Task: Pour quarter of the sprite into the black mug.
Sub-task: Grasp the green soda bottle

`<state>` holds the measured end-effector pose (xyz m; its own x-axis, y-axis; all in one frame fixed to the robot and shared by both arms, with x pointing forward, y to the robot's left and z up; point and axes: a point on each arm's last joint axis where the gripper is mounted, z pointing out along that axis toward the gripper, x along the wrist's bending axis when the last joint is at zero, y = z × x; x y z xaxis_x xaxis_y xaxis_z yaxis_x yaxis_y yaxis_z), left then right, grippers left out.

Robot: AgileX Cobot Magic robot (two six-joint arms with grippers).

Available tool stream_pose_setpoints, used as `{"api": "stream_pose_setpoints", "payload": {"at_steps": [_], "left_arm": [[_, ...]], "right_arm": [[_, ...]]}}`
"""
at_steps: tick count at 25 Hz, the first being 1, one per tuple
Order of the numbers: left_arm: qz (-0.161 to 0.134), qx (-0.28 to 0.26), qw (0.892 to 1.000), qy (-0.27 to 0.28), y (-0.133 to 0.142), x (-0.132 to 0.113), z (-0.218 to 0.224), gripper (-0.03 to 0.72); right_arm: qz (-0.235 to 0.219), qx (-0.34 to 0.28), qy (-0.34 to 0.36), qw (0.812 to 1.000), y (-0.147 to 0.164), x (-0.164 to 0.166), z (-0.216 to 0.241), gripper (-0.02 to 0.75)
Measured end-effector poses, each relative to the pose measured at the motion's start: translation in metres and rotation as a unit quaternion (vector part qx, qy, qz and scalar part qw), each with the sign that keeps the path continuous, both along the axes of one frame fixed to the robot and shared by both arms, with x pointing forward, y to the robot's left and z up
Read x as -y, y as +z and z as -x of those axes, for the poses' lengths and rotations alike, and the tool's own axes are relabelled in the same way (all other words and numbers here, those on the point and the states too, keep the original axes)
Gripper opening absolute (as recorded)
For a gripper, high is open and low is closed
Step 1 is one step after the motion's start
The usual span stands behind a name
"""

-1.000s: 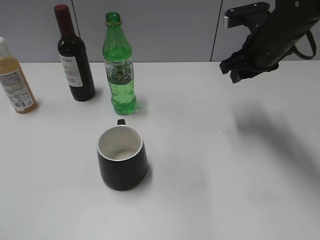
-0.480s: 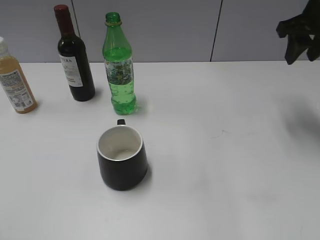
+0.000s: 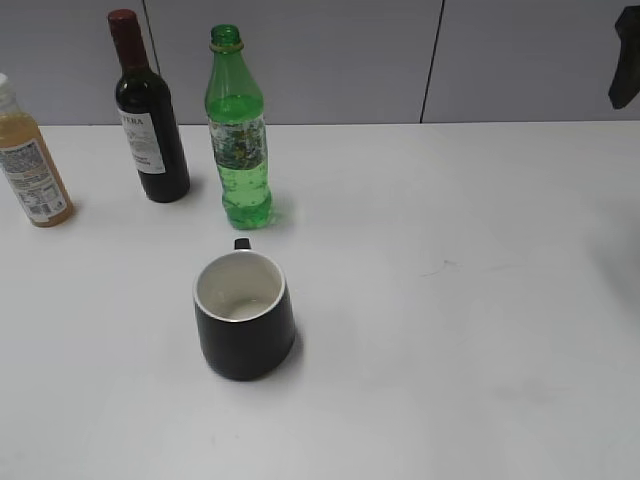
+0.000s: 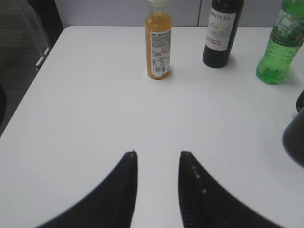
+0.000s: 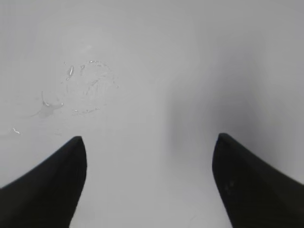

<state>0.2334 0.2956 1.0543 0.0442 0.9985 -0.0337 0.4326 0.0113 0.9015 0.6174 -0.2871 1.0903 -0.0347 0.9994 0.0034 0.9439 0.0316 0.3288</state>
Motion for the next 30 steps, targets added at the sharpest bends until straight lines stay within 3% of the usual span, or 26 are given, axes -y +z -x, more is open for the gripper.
{"api": "stream_pose_setpoints", "payload": {"at_steps": [16,24,30], "left_arm": [[0.000,0.000,1.000,0.000,0.000,0.000,0.000,0.237],[0.000,0.000,1.000,0.000,0.000,0.000,0.000,0.237],[0.000,0.000,1.000,0.000,0.000,0.000,0.000,0.237]], "right_arm": [[-0.006,0.017,0.005,1.000,0.021,0.003,0.153,0.606],[-0.007,0.053,0.007,0.999,0.000,0.006,0.238,0.595],[-0.007,0.122,0.009,0.992,-0.026,0.007,0.288,0.594]]}}
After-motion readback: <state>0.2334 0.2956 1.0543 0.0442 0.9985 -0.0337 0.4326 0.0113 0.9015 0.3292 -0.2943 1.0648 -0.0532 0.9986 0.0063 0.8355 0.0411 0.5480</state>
